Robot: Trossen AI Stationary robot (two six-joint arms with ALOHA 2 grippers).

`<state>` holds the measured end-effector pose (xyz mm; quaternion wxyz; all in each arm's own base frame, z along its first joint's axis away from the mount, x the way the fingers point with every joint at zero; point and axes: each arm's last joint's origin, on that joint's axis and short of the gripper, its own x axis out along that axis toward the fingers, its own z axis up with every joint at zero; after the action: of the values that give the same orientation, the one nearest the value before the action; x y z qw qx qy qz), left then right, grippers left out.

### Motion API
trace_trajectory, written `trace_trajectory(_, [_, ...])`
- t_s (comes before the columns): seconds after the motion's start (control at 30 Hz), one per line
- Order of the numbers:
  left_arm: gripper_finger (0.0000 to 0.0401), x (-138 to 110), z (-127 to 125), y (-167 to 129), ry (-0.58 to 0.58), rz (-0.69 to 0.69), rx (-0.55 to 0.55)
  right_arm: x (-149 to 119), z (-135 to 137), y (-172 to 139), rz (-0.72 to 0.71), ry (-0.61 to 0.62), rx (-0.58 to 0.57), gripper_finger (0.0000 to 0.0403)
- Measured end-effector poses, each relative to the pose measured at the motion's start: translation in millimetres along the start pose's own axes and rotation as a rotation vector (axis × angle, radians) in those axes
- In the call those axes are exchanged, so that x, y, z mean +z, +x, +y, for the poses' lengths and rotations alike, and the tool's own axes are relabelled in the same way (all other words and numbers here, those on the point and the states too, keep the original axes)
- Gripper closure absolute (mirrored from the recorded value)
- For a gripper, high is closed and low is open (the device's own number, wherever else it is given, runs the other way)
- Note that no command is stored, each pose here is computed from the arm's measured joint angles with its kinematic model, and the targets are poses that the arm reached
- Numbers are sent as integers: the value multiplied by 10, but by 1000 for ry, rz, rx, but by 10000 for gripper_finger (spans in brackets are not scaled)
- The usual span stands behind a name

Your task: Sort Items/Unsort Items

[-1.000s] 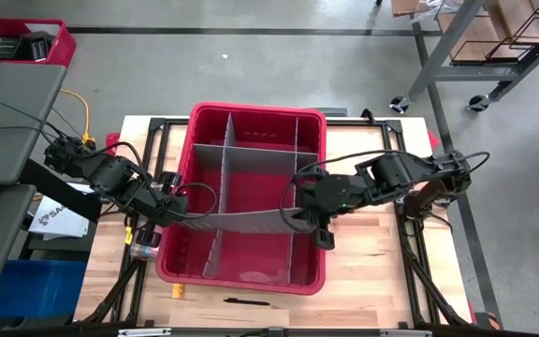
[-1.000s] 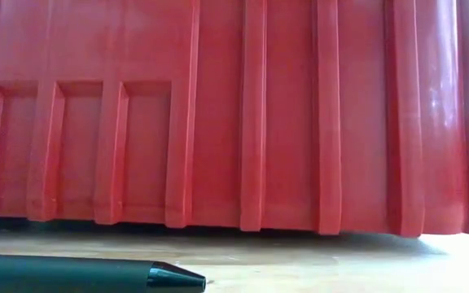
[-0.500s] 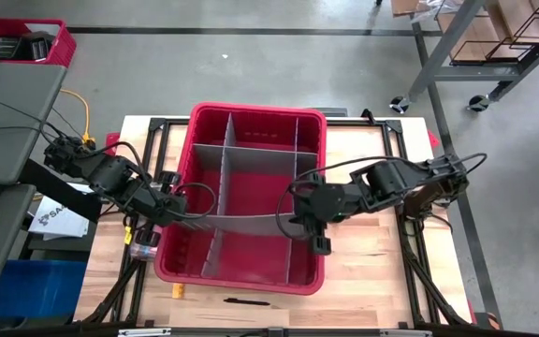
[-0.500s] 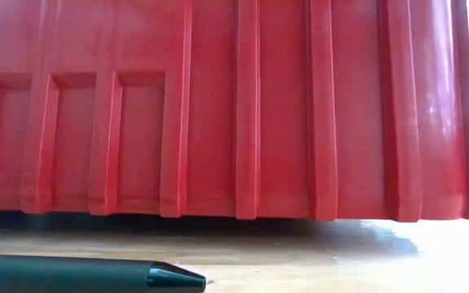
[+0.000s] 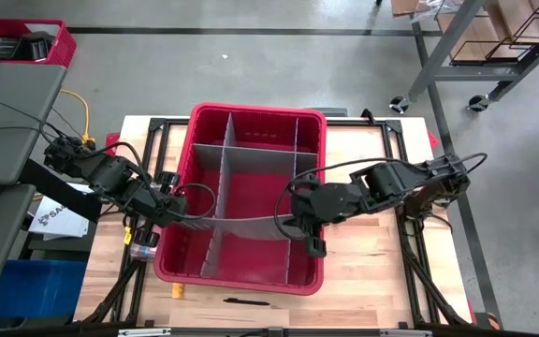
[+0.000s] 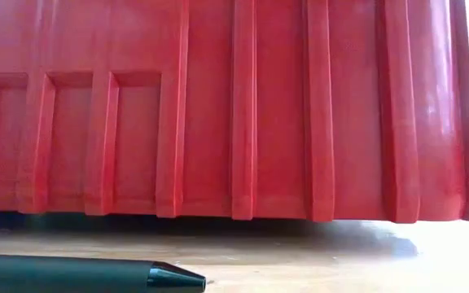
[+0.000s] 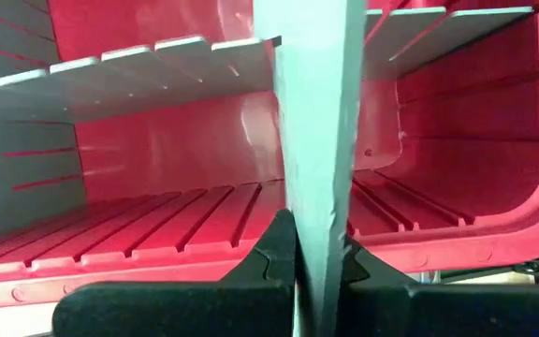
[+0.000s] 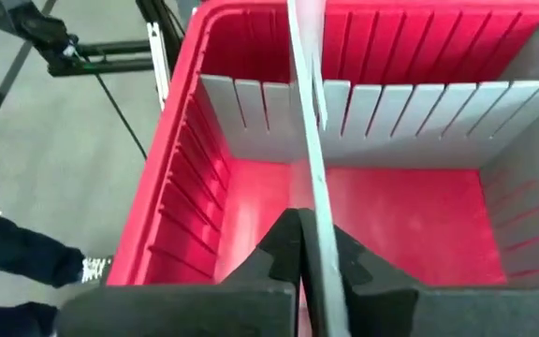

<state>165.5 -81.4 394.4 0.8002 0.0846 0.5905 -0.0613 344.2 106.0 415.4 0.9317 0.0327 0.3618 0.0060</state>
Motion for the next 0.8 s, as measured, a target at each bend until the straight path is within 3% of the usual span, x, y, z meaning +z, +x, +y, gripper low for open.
trace_trajectory(0.8, [401,-5,2,1,3,6,3,-50,0,97,-8,-16,-48,403])
